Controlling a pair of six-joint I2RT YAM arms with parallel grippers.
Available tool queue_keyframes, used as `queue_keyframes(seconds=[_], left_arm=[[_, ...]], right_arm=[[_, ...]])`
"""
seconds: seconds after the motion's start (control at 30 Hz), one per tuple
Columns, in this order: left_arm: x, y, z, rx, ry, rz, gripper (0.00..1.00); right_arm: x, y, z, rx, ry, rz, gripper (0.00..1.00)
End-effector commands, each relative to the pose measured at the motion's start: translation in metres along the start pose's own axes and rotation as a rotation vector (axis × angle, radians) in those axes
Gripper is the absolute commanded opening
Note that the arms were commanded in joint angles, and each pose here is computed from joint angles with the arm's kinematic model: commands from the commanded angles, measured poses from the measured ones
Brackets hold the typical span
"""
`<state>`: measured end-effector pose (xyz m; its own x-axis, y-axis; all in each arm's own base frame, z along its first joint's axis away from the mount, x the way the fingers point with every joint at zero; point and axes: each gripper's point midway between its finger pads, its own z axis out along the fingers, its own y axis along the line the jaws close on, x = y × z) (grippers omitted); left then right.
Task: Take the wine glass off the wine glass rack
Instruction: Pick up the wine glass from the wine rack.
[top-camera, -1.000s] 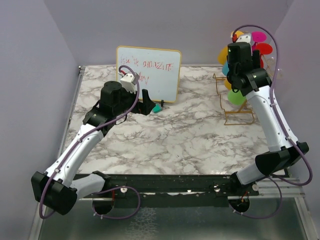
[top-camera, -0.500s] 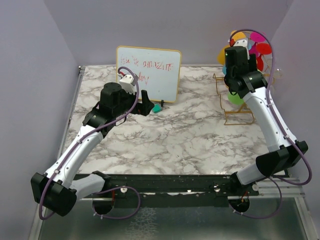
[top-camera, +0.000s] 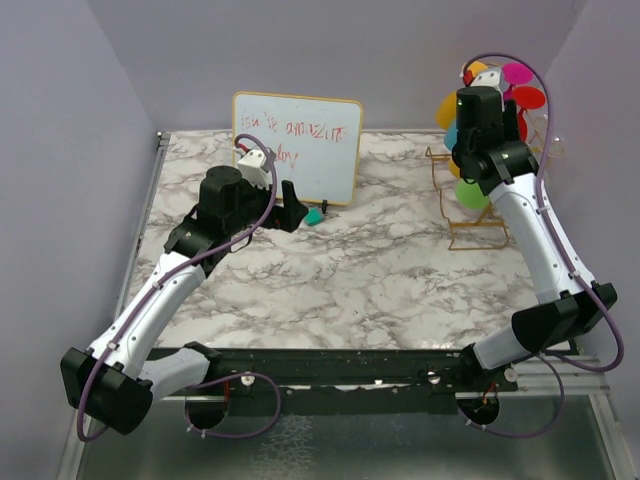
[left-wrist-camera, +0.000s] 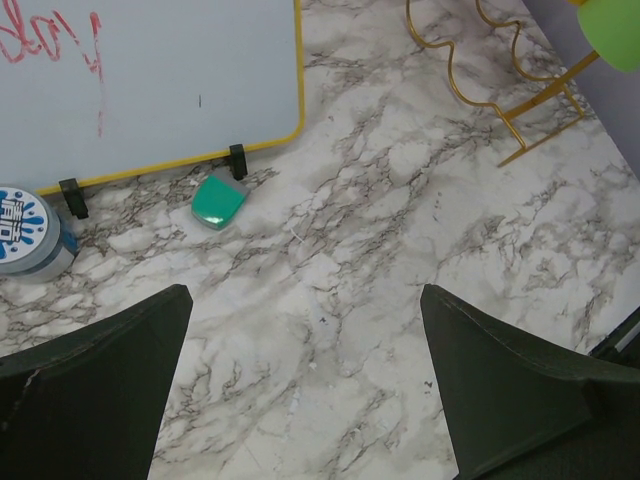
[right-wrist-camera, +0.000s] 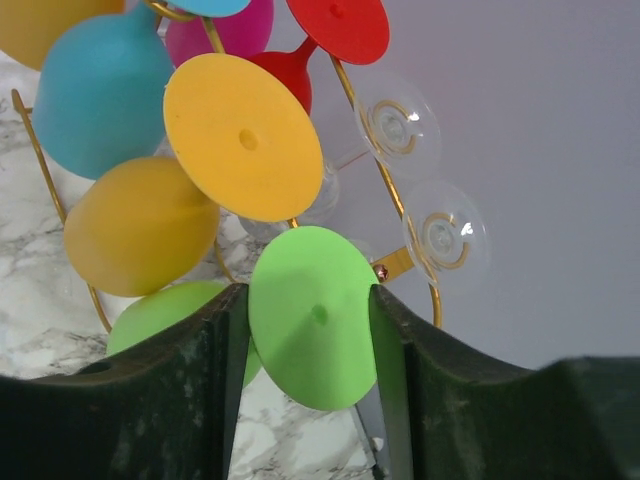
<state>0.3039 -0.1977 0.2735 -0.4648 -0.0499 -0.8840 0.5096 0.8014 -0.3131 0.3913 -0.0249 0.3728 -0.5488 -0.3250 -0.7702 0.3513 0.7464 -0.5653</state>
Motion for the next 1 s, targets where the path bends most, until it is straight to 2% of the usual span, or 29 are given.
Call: queue_keyframes(seconds=[0.0, 0.07, 0.3, 0.37, 0.5, 0.7, 0.87, 0.97], left_arm=[[0.008, 0.006, 0.005, -0.025, 0.016, -0.008, 0.99], [0.008, 0.005, 0.006, -0.019, 0.019, -0.004, 0.99], [0.003, 0.006, 0.002, -0.031, 0.002, -0.002, 0.99], [0.004, 0.007, 0.002, -0.033, 0.002, -0.001, 0.99], [0.002, 0.006, 0.003, -0.031, 0.002, 0.001, 0.99], [0.002, 0.005, 0.004, -0.027, 0.004, -0.001, 0.99], [0.003, 0.005, 0.006, -0.026, 0.01, -0.009, 0.99], [0.003, 0.005, 0.007, -0.025, 0.009, -0.01, 0.99]], right_arm=[[-0.003, -0.006, -0.001, 0.005, -0.017, 0.007, 0.49], [-0.002, -0.002, -0.001, -0.019, -0.014, 0.003, 0.44], [0.005, -0.001, -0.006, -0.048, 0.002, 0.0, 0.43], [0.01, 0.001, -0.005, -0.048, 0.015, -0.013, 0.34], [0.013, 0.002, -0.005, -0.059, 0.026, -0.021, 0.26], [0.013, -0.001, -0.008, -0.059, 0.024, -0.022, 0.25], [0.014, 0.001, -0.009, -0.083, 0.021, -0.059, 0.17], [0.015, -0.001, -0.009, -0.075, 0.023, -0.072, 0.16]])
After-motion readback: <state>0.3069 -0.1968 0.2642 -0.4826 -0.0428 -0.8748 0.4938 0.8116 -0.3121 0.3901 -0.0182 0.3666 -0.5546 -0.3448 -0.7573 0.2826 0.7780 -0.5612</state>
